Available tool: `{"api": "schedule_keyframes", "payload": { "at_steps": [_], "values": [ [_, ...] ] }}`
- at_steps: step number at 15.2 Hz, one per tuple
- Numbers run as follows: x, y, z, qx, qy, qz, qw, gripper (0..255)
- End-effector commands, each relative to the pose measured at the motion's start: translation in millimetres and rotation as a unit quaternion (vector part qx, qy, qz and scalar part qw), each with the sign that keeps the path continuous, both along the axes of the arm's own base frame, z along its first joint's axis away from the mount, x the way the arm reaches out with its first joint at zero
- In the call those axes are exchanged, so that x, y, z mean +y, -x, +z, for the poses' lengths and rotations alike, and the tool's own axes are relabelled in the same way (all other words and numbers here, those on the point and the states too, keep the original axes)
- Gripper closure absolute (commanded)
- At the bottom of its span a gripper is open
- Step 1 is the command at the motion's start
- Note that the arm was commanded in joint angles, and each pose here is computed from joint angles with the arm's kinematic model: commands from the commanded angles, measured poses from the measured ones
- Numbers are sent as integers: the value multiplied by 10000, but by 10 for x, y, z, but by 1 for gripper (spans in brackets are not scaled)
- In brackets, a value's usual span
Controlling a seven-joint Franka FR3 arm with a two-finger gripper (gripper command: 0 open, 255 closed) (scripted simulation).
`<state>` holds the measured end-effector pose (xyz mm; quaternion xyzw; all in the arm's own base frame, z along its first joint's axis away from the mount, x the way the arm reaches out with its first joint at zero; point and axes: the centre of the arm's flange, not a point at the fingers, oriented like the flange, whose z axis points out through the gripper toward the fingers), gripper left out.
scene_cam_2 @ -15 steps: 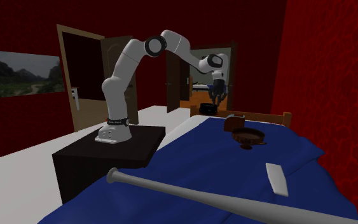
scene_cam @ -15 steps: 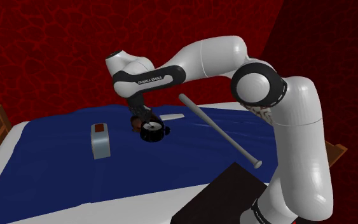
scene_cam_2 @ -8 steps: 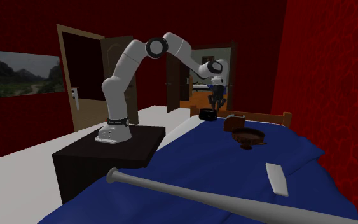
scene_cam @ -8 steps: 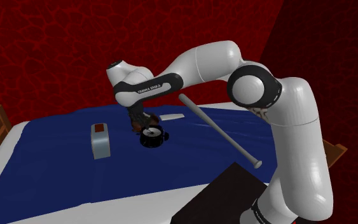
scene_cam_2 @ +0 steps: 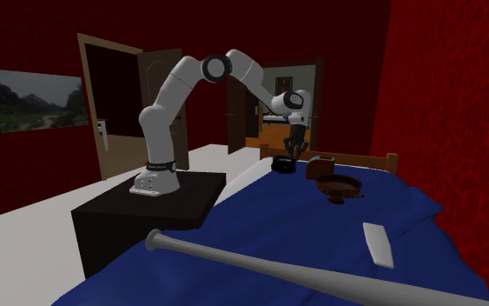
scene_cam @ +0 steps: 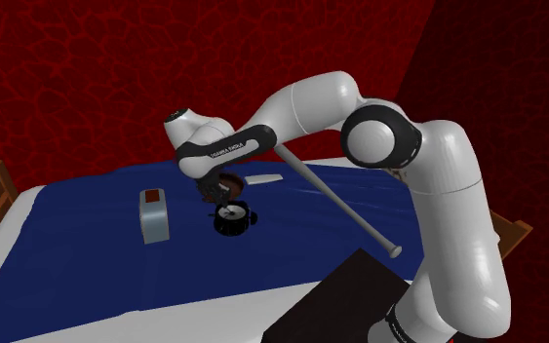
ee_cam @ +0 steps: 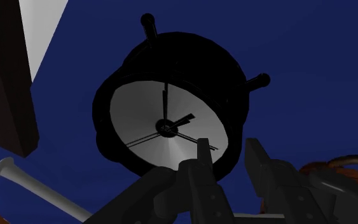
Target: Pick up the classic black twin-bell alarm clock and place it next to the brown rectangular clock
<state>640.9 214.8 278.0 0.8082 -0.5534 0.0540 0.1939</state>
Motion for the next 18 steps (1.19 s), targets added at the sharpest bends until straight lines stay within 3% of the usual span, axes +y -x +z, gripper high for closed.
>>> {"api": "schedule_keyframes", "payload": {
  "at_steps": [1, 18],
  "values": [
    [-5, -4, -109, -4, -1, 0, 10000, 255],
    [-5, -4, -943, -4, -1, 0, 10000, 255]
  ]
}}
